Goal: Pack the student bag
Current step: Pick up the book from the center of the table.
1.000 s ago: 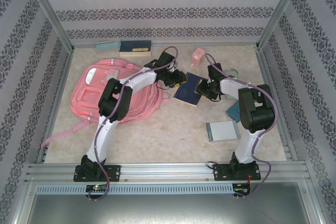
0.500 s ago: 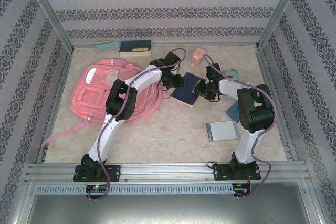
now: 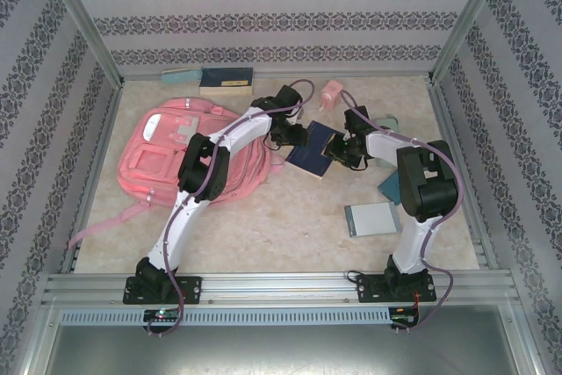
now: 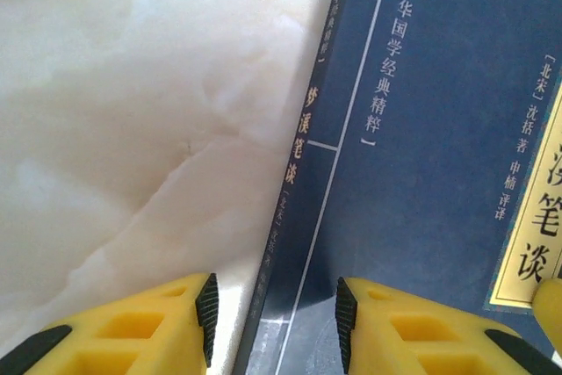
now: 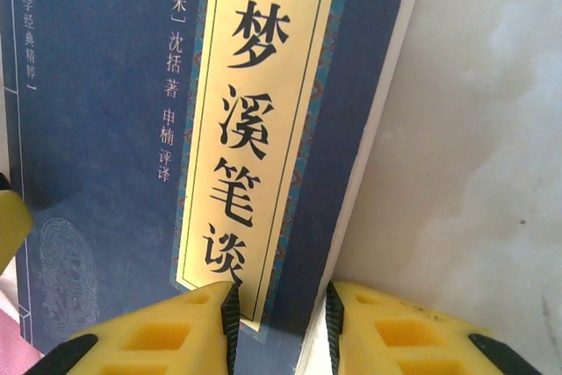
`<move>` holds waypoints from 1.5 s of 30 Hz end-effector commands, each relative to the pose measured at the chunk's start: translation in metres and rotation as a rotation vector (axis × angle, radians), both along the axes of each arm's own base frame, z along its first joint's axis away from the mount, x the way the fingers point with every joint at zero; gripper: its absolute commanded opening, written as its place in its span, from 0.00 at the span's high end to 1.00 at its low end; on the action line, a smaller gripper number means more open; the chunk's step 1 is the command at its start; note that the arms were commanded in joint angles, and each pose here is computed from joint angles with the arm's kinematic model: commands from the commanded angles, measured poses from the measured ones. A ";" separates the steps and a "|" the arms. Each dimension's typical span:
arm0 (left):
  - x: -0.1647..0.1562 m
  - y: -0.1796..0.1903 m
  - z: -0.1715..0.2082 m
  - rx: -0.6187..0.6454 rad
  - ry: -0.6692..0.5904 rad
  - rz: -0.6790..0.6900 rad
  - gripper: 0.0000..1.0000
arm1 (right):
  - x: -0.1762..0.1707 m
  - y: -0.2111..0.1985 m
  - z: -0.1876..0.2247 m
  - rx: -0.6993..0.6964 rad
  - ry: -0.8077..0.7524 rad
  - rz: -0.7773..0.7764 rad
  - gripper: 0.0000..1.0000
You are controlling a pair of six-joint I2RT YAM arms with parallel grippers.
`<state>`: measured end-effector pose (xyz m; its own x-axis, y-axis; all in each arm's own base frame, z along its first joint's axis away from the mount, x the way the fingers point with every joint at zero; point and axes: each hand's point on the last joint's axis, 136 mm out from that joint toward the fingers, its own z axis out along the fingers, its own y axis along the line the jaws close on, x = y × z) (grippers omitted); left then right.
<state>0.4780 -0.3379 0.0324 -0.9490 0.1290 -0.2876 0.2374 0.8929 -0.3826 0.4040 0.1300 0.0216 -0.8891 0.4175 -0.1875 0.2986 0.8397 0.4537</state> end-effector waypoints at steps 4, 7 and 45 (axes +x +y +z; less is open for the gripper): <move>-0.052 -0.035 -0.010 -0.071 0.136 -0.167 0.57 | 0.005 0.015 0.001 0.030 0.000 0.033 0.67; -0.057 -0.042 0.002 -0.122 0.148 -0.171 0.57 | 0.010 0.023 0.006 0.052 -0.018 0.056 0.66; -0.046 -0.039 0.038 -0.493 0.256 -0.006 0.79 | 0.012 0.016 0.015 0.072 -0.051 0.029 0.65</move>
<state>0.4415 -0.3684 0.0716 -0.9981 -0.0102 -0.0605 0.0433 0.5825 -0.8117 0.4151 0.1354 0.0255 -0.8881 0.4160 -0.1953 0.2800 0.8268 0.4878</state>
